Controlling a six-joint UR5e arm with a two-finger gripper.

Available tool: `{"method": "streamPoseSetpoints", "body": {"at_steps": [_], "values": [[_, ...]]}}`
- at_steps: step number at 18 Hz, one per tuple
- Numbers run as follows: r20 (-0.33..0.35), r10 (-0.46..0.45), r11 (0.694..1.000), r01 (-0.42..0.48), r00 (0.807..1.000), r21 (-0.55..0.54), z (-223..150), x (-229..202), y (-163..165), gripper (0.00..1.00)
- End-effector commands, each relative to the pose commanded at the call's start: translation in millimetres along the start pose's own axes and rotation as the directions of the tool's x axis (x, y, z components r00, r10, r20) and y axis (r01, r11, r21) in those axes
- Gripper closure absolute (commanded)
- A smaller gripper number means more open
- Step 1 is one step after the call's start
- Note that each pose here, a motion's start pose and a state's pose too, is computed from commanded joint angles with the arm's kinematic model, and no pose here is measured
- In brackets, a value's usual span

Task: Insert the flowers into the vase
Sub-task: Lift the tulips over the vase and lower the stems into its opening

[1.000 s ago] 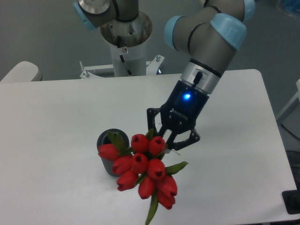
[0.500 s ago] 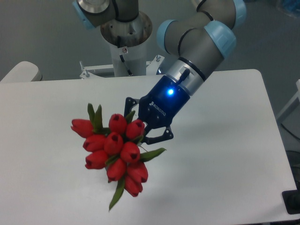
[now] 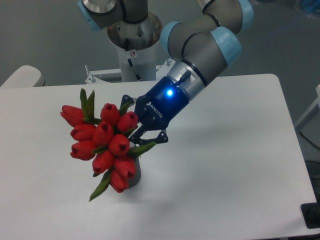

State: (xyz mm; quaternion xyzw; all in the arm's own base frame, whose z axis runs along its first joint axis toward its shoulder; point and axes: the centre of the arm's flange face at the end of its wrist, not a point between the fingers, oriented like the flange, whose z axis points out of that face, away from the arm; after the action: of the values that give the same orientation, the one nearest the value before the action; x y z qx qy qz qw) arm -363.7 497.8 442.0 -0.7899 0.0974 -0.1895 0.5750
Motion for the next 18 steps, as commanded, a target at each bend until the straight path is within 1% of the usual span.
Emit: {"method": "streamPoseSetpoints", "body": {"at_steps": [4, 6, 8, 9, 12, 16, 18], "values": [[-0.019, 0.028, 0.999, -0.028, 0.999, 0.017, 1.5, 3.9, 16.8, 0.82], [-0.02, 0.052, 0.999, -0.051, 0.998, 0.017, 2.3, 4.4, 16.7, 0.82], [-0.019, 0.048, 0.999, -0.048, 0.999, 0.017, 2.0, 4.2, 19.0, 0.82], [-0.022, 0.043, 0.999, -0.042, 0.999, 0.015, 3.1, 4.9, 23.9, 0.82], [-0.031, 0.063, 0.998, -0.063, 0.998, 0.012, 7.4, 11.6, 39.1, 0.82], [-0.047, 0.056, 0.998, -0.056, 0.997, 0.007, 14.8, 18.3, 48.8, 0.82], [-0.054, 0.092, 0.996, -0.092, 0.994, 0.007, 18.2, 20.4, 57.1, 0.82]]}}
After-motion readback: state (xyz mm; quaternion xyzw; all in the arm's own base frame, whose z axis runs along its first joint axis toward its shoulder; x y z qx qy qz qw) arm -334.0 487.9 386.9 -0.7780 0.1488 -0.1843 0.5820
